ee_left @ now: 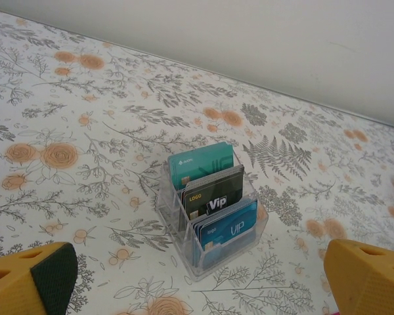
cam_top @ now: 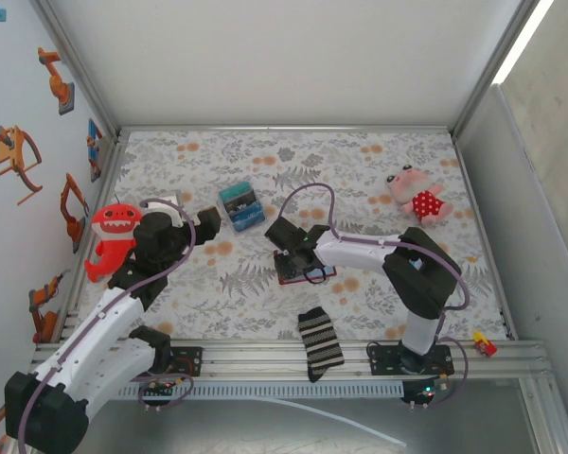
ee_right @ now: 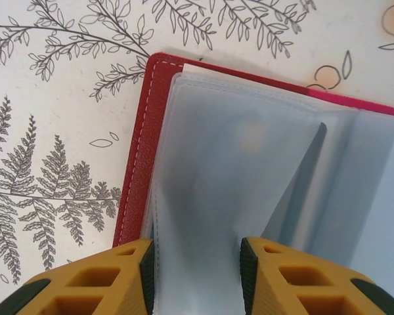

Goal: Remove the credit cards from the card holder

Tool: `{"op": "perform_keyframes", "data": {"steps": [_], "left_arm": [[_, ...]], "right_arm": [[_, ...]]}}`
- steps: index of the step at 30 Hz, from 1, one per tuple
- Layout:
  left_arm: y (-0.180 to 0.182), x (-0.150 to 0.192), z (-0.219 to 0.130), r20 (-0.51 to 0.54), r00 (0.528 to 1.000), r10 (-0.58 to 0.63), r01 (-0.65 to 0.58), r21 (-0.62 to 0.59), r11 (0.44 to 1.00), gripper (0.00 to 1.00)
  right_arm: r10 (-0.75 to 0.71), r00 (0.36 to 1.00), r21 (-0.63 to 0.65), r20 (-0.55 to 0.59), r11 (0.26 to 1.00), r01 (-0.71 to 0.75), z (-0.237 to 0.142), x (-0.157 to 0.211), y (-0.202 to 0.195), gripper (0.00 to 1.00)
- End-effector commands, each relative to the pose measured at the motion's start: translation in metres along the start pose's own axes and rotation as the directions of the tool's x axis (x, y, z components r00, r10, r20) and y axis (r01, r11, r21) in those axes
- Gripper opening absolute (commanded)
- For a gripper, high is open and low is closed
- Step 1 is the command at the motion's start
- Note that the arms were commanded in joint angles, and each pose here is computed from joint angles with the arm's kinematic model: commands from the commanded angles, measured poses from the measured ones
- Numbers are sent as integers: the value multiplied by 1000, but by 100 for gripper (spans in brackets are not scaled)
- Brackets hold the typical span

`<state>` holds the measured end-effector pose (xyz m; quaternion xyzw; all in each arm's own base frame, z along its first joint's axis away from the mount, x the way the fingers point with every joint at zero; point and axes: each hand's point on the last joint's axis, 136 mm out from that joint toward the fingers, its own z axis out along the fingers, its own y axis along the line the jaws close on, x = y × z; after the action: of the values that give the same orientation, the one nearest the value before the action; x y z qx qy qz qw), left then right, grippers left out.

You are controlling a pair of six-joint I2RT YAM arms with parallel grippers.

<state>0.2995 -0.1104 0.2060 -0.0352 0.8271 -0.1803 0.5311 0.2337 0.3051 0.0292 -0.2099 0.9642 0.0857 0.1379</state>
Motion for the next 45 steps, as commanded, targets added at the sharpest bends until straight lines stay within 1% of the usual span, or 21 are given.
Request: {"op": "perform_keyframes", "data": {"steps": [1, 6, 10, 13, 19, 24, 28, 30, 32, 35, 39, 45], "left_arm": [[-10, -17, -7, 38, 999, 23, -24, 31, 999, 97], [-12, -17, -7, 37, 999, 25, -27, 34, 999, 97], [-12, -19, -7, 40, 999, 26, -28, 35, 999, 97], [-13, -18, -6, 38, 999, 28, -29, 36, 999, 97], [-13, -17, -5, 35, 999, 27, -29, 35, 999, 97], [-13, -17, -4, 35, 999, 28, -29, 30, 999, 97], [-12, -16, -3, 31, 999, 29, -30, 28, 999, 97], [-13, -15, -3, 28, 999, 32, -33, 29, 999, 97], [-14, -15, -3, 24, 999, 39, -39, 32, 999, 97], [-16, -16, -3, 23, 998, 51, -52, 40, 998, 97], [-21, -14, -2, 16, 997, 78, -79, 51, 996, 97], [-28, -9, 0, -5, 993, 114, -114, 65, 991, 97]], "right_arm": [[2, 999, 32, 53, 999, -4, -21, -15, -5, 38], [-2, 999, 95, 54, 995, -3, -26, -13, -17, 37], [-4, 999, 118, 49, 993, -2, -27, -11, -22, 36], [-2, 999, 114, 43, 993, -3, -27, -9, -21, 34], [-2, 1000, 78, 26, 997, 0, -25, -6, -13, 26], [-4, 1000, 28, 14, 1000, 4, -20, -2, 1, 24], [-4, 1000, 33, -4, 999, 4, -15, 2, 0, 21], [-6, 1000, 41, -6, 999, 6, -15, 2, -1, 17], [-6, 1000, 51, 4, 999, 6, -19, 1, -3, 12], [-4, 999, 78, 36, 997, 1, -30, -4, -9, 8], [4, 998, 112, 68, 994, -11, -43, -7, -18, 7], [22, 997, 149, 73, 988, -33, -48, -3, -30, 8]]}}
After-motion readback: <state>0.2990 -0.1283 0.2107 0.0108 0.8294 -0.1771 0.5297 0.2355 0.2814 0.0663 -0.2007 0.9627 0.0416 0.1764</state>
